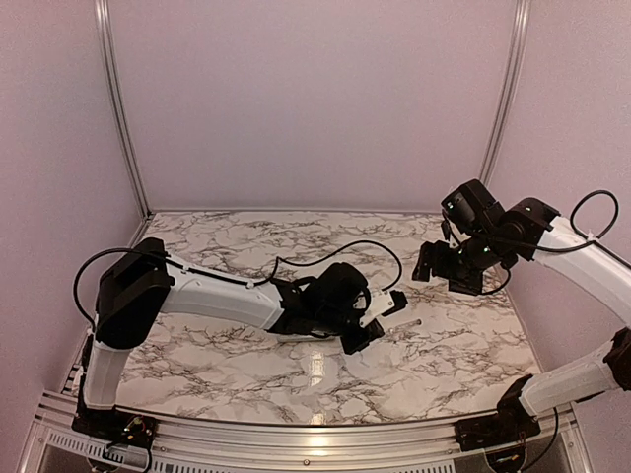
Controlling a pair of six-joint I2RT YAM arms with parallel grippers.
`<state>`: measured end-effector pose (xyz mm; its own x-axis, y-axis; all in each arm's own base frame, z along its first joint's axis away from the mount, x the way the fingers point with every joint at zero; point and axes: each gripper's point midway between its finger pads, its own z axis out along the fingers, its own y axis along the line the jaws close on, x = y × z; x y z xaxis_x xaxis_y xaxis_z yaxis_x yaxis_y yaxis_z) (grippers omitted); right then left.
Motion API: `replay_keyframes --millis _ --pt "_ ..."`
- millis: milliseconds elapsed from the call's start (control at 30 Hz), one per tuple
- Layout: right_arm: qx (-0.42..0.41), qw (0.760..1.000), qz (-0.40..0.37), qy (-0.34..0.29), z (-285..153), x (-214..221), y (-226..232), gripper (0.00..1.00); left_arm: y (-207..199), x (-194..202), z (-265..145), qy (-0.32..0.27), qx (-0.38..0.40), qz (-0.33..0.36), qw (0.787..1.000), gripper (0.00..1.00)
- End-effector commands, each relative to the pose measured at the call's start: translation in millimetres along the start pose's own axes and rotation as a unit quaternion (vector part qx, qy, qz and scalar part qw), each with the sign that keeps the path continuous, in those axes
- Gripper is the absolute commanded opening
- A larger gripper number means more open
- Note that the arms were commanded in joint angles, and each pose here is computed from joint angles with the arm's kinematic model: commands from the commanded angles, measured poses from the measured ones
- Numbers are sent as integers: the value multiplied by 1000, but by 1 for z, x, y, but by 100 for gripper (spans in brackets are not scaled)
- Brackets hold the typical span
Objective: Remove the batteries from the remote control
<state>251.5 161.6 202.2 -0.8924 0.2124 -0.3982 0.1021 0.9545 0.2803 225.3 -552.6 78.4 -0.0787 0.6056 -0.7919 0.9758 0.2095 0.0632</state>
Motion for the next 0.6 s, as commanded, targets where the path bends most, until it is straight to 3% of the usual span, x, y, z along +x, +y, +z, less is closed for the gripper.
replay_keyframes --millis 0,333,467,567 --pt "-33 999 6 -28 -15 -16 16 87 0 -15 -26 -10 4 -3 1000 0" --pt "-129 991 38 24 -28 0 20 87 0 -37 -76 -40 -10 10 999 0" --pt "-208 974 67 59 -36 10 26 86 0 -50 -93 -53 -14 18 998 0" --pt "-290 953 39 78 -48 17 50 86 -4 -60 -104 -64 -3 27 998 0"
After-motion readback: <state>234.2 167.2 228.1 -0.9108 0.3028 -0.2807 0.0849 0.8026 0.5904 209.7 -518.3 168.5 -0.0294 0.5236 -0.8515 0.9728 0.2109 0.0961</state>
